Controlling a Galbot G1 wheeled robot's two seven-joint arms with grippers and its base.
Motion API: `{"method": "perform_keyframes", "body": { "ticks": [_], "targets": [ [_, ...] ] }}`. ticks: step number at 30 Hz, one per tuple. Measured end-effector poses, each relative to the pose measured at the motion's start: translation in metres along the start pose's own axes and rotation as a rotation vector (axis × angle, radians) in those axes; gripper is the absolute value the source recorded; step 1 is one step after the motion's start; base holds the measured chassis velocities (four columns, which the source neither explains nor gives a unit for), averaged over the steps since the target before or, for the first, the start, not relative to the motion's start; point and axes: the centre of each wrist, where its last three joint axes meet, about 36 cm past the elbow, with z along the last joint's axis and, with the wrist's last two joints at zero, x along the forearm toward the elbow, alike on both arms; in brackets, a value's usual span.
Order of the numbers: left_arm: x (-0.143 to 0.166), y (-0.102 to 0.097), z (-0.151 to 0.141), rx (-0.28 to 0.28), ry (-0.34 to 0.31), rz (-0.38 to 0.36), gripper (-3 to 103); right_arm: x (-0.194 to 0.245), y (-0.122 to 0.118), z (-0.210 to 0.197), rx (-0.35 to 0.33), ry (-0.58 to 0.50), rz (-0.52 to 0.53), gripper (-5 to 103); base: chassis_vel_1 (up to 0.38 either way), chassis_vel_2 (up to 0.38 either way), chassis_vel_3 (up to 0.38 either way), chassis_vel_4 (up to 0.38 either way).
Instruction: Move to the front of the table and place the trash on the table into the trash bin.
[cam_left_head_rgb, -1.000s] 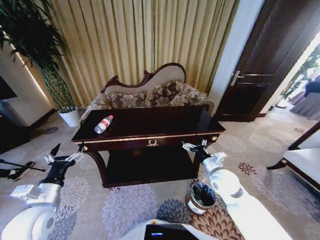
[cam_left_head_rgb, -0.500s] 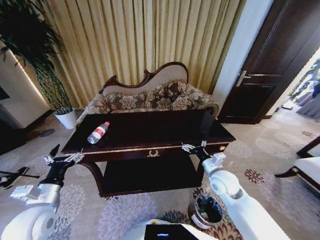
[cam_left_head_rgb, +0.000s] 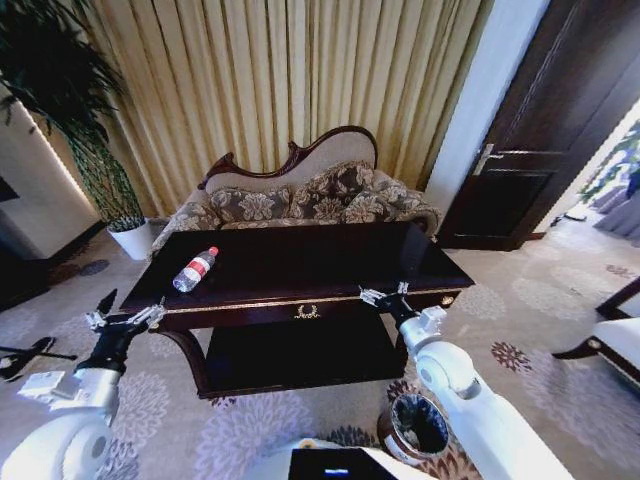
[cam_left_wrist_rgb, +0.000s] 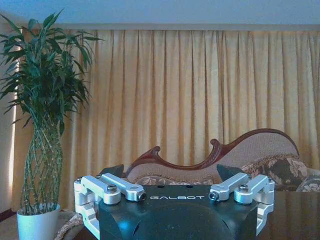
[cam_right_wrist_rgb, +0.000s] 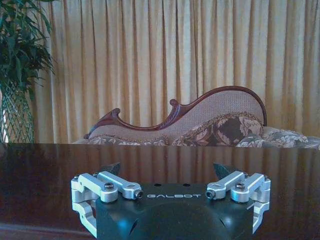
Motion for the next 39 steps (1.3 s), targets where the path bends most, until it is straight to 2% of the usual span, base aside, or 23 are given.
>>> {"method": "perform_keyframes", "body": {
  "ticks": [16, 18, 20, 21, 23, 24, 25, 28, 35, 36, 37, 39],
  "targets": [
    [0.002, -0.002, 0.0, 0.003, -0.001, -0.002, 100, 0.0, -0.002, 0.001, -0.002, -0.002, 0.012, 100, -0.071, 0.081, 0.076, -0.077],
    [0.003, -0.002, -0.003, 0.021, 0.004, -0.002, 100, -0.001, -0.002, 0.001, -0.003, -0.002, 0.014, 100, 0.0, 0.0, 0.0, 0.0],
    [0.001, -0.002, -0.018, 0.084, 0.079, -0.034, 100, -0.002, -0.004, 0.002, -0.005, -0.001, 0.02, 100, 0.0, 0.0, 0.0, 0.0],
    [0.001, -0.002, -0.018, 0.084, 0.079, -0.034, 100, -0.002, -0.004, 0.002, -0.005, -0.001, 0.02, 100, 0.0, 0.0, 0.0, 0.0],
    [-0.006, 0.007, -0.026, 0.1, 0.133, -0.038, 100, -0.004, -0.008, 0.005, -0.006, 0.003, 0.032, 100, 0.0, 0.0, 0.0, 0.0],
    [-0.006, 0.007, -0.026, 0.1, 0.133, -0.038, 100, -0.004, -0.008, 0.005, -0.006, 0.003, 0.032, 100, 0.0, 0.0, 0.0, 0.0],
    [-0.013, 0.013, -0.029, 0.098, 0.161, -0.034, 100, -0.004, -0.01, 0.006, -0.009, 0.003, 0.04, 100, 0.0, 0.0, 0.0, 0.0],
    [-0.027, 0.019, -0.031, 0.092, 0.188, -0.027, 100, -0.005, -0.014, 0.005, -0.018, -0.001, 0.058, 100, 0.0, 0.0, 0.0, 0.0],
    [-0.052, 0.013, -0.034, 0.059, 0.219, 0.003, 100, 0.0, -0.027, 0.003, -0.022, -0.007, 0.098, 100, 0.0, 0.0, 0.0, 0.0],
    [-0.059, 0.01, -0.039, 0.039, 0.256, 0.002, 100, 0.001, -0.031, 0.002, -0.022, -0.01, 0.111, 100, 0.0, 0.0, 0.0, 0.0],
    [-0.059, 0.01, -0.039, 0.039, 0.256, 0.002, 100, 0.001, -0.031, 0.002, -0.022, -0.01, 0.111, 100, 0.0, 0.0, 0.0, 0.0],
    [-0.065, 0.006, -0.046, 0.015, 0.313, -0.003, 100, 0.003, -0.034, 0.001, -0.025, -0.014, 0.123, 100, 0.0, 0.0, 0.0, 0.0]
  ]
}}
